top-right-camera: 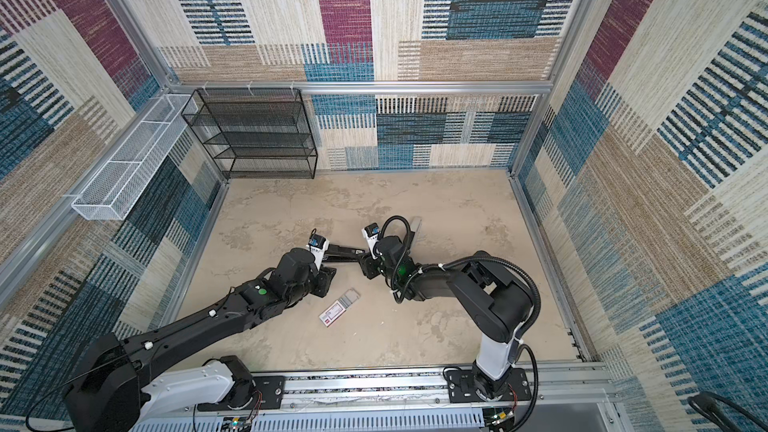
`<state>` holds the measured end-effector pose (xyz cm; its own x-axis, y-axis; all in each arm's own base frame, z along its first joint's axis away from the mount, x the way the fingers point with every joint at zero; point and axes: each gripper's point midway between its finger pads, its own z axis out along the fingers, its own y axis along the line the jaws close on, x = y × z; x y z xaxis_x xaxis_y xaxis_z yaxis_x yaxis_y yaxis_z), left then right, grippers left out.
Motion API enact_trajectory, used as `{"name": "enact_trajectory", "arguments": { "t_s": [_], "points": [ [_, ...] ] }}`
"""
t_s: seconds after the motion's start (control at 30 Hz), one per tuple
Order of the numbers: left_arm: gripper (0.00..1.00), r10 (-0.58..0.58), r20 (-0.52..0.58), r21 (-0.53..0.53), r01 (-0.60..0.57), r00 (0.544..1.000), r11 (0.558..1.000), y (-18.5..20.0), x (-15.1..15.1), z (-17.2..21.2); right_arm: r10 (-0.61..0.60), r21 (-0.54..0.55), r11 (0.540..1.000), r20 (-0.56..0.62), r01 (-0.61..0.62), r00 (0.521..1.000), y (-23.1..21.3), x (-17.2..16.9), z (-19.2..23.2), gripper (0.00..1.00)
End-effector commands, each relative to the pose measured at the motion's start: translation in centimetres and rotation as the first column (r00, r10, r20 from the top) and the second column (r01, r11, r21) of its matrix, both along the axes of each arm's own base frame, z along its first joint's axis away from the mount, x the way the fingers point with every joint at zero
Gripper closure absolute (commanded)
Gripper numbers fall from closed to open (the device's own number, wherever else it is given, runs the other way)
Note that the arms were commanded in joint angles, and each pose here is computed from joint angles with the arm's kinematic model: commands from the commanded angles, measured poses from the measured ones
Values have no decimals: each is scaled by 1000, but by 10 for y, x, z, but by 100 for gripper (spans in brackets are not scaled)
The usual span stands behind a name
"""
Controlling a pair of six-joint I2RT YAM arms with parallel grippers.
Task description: Load the staples into the stapler
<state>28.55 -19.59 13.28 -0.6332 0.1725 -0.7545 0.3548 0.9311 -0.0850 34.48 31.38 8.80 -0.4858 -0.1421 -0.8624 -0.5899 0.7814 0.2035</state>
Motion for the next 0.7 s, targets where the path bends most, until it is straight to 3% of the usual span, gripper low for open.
{"name": "enact_trajectory", "arguments": {
  "t_s": [0.0,0.13,0.4,0.67],
  "points": [
    [50,65,-32,13,-65,997,998,9,15,9,-6,33,999,7,6,1000,-4,-6,15,44],
    [50,120,-123,-19,-123,985,992,14,43,8,-7,51,999,-1,7,1000,-13,-18,25,44],
    [51,187,-339,6,-197,922,980,23,75,-39,-56,52,997,-12,56,998,-41,-38,29,44],
    [59,54,-440,-160,-137,896,978,-6,64,-59,-116,49,992,5,115,993,-60,-43,35,44]
  ]
}}
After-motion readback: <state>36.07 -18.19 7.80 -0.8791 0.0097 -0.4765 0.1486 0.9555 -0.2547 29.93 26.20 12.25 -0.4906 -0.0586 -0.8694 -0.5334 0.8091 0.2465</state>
